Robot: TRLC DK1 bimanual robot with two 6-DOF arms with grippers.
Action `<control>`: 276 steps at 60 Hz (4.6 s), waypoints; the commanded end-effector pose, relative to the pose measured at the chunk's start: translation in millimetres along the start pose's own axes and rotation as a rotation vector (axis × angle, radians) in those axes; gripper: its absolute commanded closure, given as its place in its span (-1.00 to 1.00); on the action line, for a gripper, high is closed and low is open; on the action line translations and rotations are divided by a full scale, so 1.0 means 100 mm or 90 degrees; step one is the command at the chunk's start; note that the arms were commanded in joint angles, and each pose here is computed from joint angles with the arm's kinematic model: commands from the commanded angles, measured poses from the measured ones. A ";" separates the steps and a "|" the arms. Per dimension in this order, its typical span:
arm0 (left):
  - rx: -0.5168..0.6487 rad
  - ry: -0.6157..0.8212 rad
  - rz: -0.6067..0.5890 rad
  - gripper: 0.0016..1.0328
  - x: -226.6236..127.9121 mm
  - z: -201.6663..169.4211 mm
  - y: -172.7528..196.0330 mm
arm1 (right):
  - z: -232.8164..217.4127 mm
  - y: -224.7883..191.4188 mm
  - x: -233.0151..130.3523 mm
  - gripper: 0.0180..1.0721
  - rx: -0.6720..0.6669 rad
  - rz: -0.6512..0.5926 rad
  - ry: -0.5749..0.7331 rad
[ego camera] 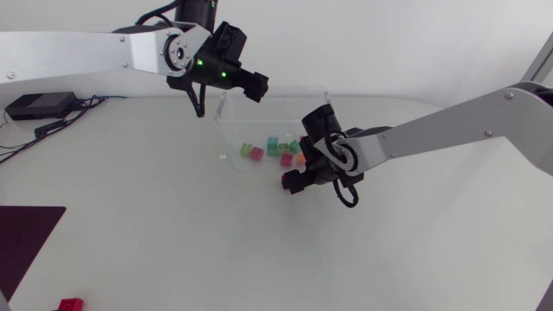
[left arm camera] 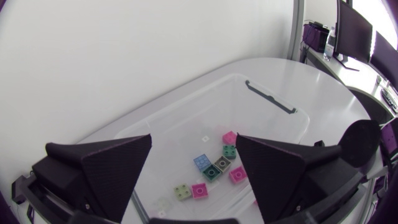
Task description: Pick up the duplo bricks and place them in the container
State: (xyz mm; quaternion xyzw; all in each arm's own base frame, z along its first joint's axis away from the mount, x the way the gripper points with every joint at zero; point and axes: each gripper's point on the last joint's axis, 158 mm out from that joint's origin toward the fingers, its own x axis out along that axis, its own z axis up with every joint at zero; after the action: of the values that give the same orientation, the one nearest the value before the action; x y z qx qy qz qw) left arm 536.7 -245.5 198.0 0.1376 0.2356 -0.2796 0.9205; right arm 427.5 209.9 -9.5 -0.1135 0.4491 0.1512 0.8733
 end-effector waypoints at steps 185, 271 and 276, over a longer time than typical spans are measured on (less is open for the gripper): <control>0.017 -0.027 -0.025 -0.90 -0.93 -0.22 -0.32 | -0.60 0.14 -0.34 -0.74 -0.089 0.072 0.063; 0.107 0.195 -0.316 -0.90 -0.73 -1.63 -1.88 | -0.40 0.54 -1.32 -0.82 -0.137 0.242 -0.106; 0.103 0.192 -0.308 -0.90 -0.69 -1.63 -1.84 | -0.40 0.57 -1.33 -0.82 -0.141 0.246 -0.107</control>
State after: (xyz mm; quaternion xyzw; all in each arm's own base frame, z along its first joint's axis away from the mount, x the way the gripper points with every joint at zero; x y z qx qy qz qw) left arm 321.3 -305.1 90.5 0.1979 0.3496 -0.4955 0.7701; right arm 311.3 225.7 76.9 -0.0980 0.3717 0.3609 0.8497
